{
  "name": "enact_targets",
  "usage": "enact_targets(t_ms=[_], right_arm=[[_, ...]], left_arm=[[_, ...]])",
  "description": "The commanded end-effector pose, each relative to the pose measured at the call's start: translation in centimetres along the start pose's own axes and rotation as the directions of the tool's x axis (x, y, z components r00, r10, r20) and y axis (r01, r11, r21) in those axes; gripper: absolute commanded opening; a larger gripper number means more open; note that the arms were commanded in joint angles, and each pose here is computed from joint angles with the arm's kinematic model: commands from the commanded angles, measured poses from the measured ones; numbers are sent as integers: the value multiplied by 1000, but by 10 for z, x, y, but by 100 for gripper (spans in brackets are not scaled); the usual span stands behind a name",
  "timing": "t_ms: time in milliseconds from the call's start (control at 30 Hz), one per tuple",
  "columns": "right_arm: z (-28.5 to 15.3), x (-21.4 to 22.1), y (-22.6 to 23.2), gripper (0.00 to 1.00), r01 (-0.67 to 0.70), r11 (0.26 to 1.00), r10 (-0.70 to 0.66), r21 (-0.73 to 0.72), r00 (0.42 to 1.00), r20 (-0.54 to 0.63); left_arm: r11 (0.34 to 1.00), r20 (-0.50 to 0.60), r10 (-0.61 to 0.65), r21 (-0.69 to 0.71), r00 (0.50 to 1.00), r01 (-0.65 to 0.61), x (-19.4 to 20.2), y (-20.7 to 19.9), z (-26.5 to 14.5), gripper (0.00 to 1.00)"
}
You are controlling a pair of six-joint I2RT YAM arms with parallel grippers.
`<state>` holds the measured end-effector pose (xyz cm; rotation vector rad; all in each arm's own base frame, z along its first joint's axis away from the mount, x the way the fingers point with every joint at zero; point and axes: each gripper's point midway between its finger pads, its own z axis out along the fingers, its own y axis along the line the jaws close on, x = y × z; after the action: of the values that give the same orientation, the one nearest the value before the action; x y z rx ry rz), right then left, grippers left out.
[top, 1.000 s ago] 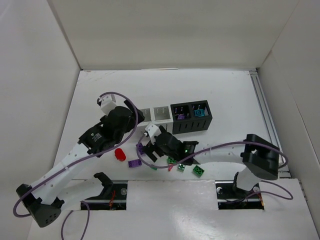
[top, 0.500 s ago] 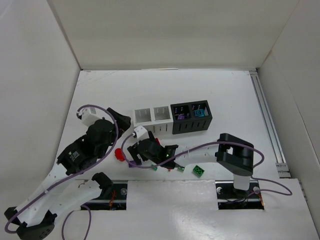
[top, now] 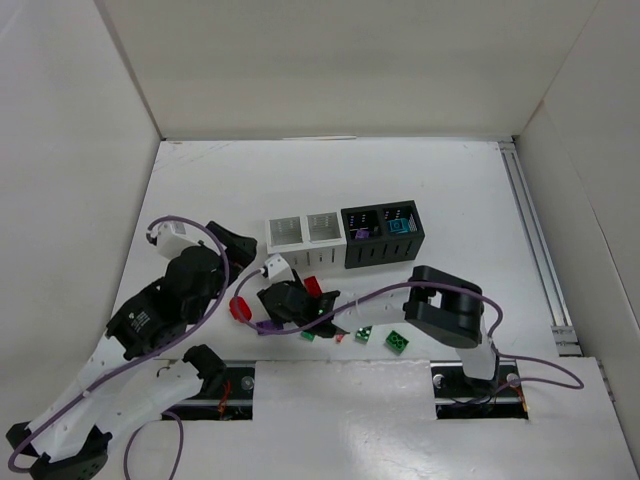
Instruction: Sort the legos into containers by color
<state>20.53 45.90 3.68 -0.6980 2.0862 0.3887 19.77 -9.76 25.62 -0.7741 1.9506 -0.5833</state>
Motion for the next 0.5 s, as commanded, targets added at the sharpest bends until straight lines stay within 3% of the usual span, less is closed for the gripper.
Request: enact_targets(t_ms=[0,300,467], right_arm=[[4,-6,5,61,-14,1000,14,12,1000,6],[-14,-26,6,28,4,1000,-4,-18,1000,17],[-44,-62,5,23,98,992,-91,-75,992,90]], left_arm=[[1000,10,-17,8,1000,17,-3,2,-3,100],[1000,7,-22,2,1000,22,0,8,-4,100],[1000,-5,12,-1,1000,-12,2,11,-4,100]])
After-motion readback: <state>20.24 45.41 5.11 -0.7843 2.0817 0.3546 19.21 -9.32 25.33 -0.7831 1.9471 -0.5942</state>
